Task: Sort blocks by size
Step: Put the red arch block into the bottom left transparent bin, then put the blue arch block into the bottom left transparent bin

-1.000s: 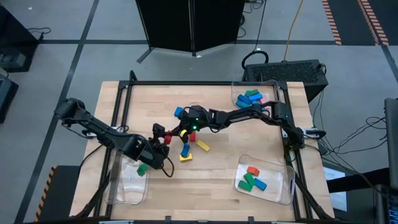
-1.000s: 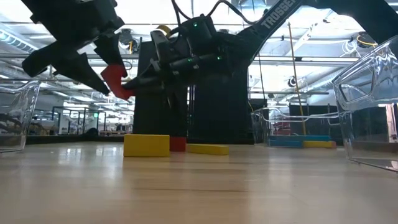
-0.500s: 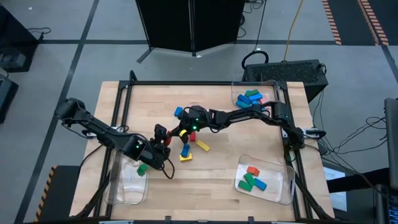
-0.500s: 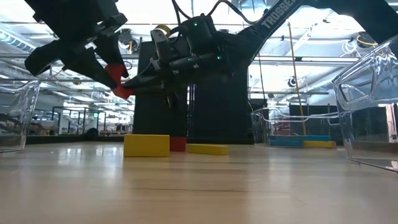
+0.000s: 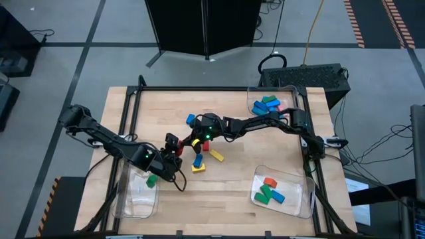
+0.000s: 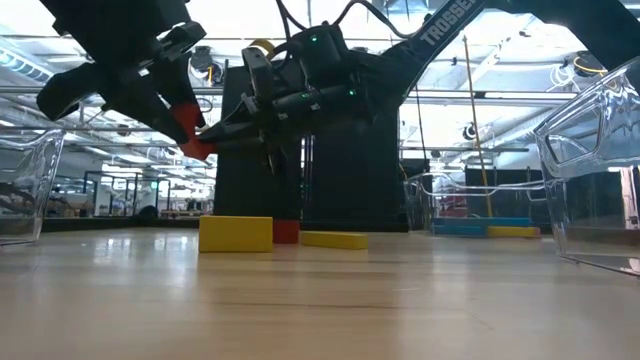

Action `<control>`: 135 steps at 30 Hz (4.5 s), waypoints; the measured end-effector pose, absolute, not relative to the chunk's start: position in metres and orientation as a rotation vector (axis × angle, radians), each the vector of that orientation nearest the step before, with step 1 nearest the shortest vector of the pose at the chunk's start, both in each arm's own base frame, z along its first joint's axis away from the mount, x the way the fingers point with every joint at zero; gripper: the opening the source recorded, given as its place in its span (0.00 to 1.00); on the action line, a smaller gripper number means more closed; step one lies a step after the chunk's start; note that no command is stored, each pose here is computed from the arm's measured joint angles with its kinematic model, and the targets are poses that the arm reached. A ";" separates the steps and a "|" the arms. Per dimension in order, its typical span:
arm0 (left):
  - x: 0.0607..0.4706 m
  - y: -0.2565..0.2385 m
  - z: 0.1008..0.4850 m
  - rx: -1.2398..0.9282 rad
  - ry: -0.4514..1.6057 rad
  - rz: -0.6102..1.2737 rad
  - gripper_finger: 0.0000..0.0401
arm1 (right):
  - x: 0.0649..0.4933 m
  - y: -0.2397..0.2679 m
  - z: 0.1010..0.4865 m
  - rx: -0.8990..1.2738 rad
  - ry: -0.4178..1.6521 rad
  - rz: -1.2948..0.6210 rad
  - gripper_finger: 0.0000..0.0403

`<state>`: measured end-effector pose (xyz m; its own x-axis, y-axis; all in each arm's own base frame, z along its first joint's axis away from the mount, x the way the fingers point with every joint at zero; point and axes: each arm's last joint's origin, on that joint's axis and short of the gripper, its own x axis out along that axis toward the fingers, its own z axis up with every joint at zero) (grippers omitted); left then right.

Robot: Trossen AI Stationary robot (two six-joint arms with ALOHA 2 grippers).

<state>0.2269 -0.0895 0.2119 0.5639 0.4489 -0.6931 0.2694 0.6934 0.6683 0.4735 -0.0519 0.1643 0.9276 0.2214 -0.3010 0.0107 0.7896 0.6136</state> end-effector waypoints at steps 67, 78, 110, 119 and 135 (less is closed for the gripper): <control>0.134 -0.058 0.283 -0.014 1.130 0.067 0.33 | 0.447 -0.061 0.181 0.363 0.622 -0.021 0.29; 0.129 -0.073 0.282 -0.125 1.188 -0.046 0.33 | 0.447 -0.061 0.181 0.350 0.622 -0.017 0.29; 0.141 -0.128 0.227 -0.230 1.242 -0.098 0.33 | 0.443 -0.079 0.179 0.357 0.633 0.011 0.29; 0.141 -0.136 0.218 -0.176 1.272 -0.076 0.41 | 0.443 -0.078 0.179 0.349 0.632 0.035 0.29; 0.121 -0.118 0.215 -0.130 1.482 0.116 0.69 | 0.436 -0.083 0.171 0.103 0.740 -0.110 0.29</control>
<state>0.1208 -0.1176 0.2146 0.0858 -0.0017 -0.9963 -0.1572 0.9875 -0.0152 0.4365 -0.0832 0.1705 0.7334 -0.0636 -0.6769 0.1360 0.9892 0.0544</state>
